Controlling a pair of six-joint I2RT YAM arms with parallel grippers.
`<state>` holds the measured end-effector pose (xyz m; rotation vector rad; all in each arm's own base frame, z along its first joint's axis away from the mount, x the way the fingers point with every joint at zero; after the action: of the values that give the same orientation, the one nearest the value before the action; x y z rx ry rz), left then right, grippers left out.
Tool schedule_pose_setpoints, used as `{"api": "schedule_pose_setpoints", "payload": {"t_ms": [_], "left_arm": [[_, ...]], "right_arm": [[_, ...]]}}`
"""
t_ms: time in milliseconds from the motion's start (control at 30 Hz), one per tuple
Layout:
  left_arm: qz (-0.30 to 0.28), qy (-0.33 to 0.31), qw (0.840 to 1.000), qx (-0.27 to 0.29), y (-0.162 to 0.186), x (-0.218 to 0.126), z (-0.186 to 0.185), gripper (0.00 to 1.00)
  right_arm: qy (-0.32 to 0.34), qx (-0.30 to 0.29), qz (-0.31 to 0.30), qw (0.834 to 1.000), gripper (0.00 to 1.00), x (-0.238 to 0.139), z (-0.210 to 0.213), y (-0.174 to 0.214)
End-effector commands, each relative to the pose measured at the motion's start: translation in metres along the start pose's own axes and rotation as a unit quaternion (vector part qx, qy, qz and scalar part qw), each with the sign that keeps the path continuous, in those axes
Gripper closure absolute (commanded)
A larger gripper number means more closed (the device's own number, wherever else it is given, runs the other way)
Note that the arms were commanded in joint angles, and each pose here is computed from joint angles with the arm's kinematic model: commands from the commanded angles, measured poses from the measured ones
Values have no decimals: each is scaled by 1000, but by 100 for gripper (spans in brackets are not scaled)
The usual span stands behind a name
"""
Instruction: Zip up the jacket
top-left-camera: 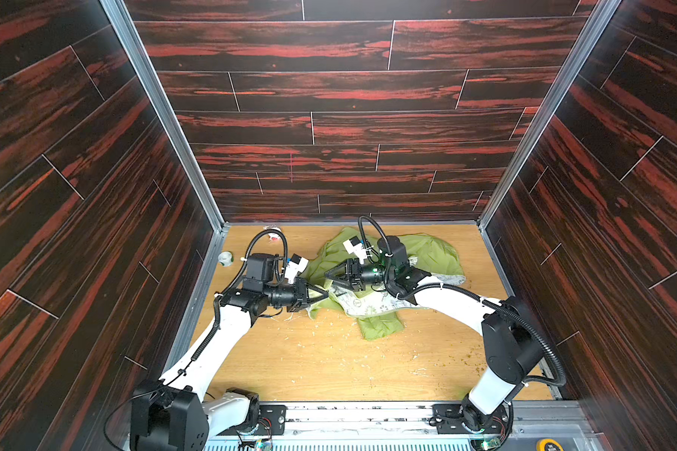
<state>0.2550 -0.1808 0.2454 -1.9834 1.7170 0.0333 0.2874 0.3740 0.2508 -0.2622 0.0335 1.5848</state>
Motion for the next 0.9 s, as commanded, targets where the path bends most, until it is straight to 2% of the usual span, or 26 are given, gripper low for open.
{"api": "schedule_pose_setpoints", "payload": {"t_ms": [0,533,867], "left_arm": [[-2,18,1000,21,-2,-4,-13,100],[-4,15,1000,16,-4,-2,-10,100],[-4,14,1000,12,-5,-1,-8,100]], "right_arm": [[-21,3,20,1000,40,6,-3,8],[-62,-4,28,998,40,2,8,23],[-63,-7,19,998,52,-7,13,30]]}}
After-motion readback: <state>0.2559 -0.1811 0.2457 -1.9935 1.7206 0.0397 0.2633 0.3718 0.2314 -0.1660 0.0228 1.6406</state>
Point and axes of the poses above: each gripper's point midway between its finger pads, its own x axis out along the fingers, its own z axis along the line the jaws close on, y = z × x, the point moved 3 cm from there along -x, back along the fingers, and after that the axes turned 8 degrees about x, right-handed, at the moved point
